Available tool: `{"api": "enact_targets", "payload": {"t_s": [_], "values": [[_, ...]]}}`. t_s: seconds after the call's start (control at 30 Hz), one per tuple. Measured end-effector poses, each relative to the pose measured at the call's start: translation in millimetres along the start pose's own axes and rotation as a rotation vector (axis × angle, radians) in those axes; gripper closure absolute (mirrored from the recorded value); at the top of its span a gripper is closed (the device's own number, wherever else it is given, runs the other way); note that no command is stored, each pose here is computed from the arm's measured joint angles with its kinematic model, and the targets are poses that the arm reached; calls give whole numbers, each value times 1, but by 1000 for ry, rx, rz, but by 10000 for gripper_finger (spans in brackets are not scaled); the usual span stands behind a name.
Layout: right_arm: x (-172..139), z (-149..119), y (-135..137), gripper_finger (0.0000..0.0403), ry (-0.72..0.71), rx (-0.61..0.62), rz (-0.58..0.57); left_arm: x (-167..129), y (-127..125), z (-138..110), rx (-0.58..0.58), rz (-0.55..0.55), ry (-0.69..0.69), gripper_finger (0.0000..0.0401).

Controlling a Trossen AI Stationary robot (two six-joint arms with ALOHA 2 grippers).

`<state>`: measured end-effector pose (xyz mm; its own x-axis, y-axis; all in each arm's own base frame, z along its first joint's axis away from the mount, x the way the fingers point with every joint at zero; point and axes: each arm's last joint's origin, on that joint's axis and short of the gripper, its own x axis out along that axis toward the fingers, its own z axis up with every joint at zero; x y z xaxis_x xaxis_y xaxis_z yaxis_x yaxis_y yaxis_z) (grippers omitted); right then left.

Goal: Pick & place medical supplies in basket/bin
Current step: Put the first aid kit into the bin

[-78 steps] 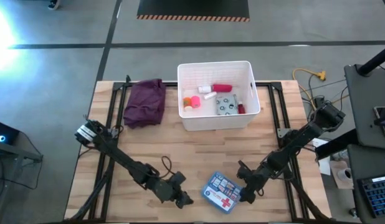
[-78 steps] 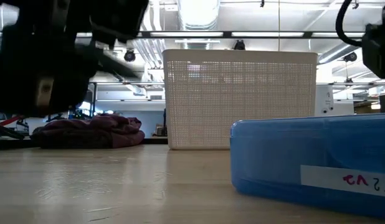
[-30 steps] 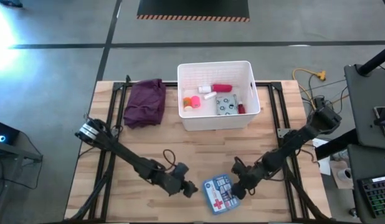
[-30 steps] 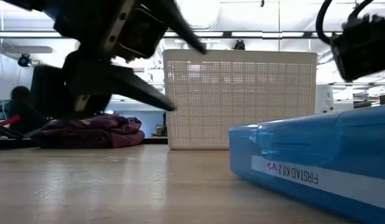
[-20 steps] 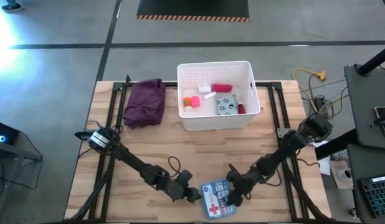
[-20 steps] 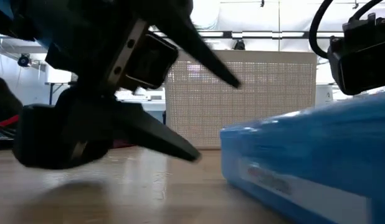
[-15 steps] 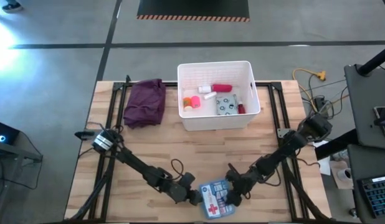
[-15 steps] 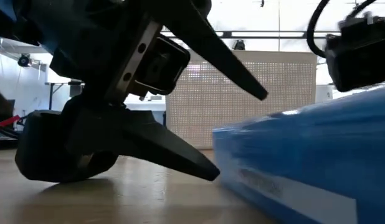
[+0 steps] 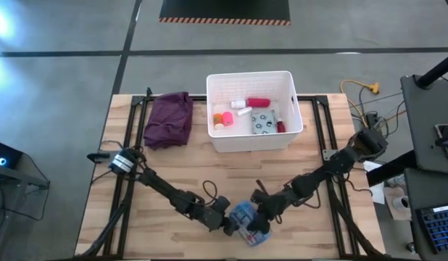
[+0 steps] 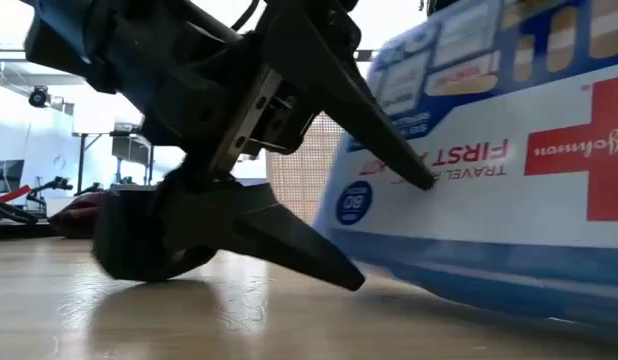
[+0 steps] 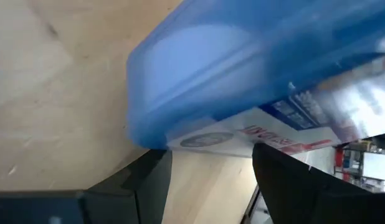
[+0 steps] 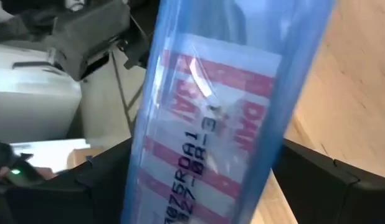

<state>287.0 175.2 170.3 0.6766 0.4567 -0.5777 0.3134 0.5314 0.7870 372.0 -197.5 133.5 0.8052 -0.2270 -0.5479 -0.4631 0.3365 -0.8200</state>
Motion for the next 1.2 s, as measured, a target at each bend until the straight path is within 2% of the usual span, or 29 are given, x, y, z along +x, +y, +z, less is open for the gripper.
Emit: {"api": "enact_targets", "payload": {"t_s": [0.23,0.5,0.63,0.8,0.93,1.0,1.1,1.2], "values": [[-3,-2,-4,91,79,-16,-176,-4,-7,6,68,-12,-47,199],[-6,1,6,194,95,-36,-166,-21,-20,10,171,-16,-106,199],[-20,9,24,232,33,-77,-143,-46,-36,10,231,1,-128,199],[-66,25,50,242,-171,-137,-208,-115,-63,-1,293,57,-329,199],[-123,51,75,236,-485,-167,-284,-182,-83,-7,298,7,-520,199],[-159,70,84,235,-662,-167,-336,-209,-88,-6,291,-17,-570,199],[-211,107,86,235,-839,-149,-394,-238,-92,2,301,-44,-586,199],[-256,150,76,234,-887,-113,-392,-260,-97,11,335,-75,-599,199]]}}
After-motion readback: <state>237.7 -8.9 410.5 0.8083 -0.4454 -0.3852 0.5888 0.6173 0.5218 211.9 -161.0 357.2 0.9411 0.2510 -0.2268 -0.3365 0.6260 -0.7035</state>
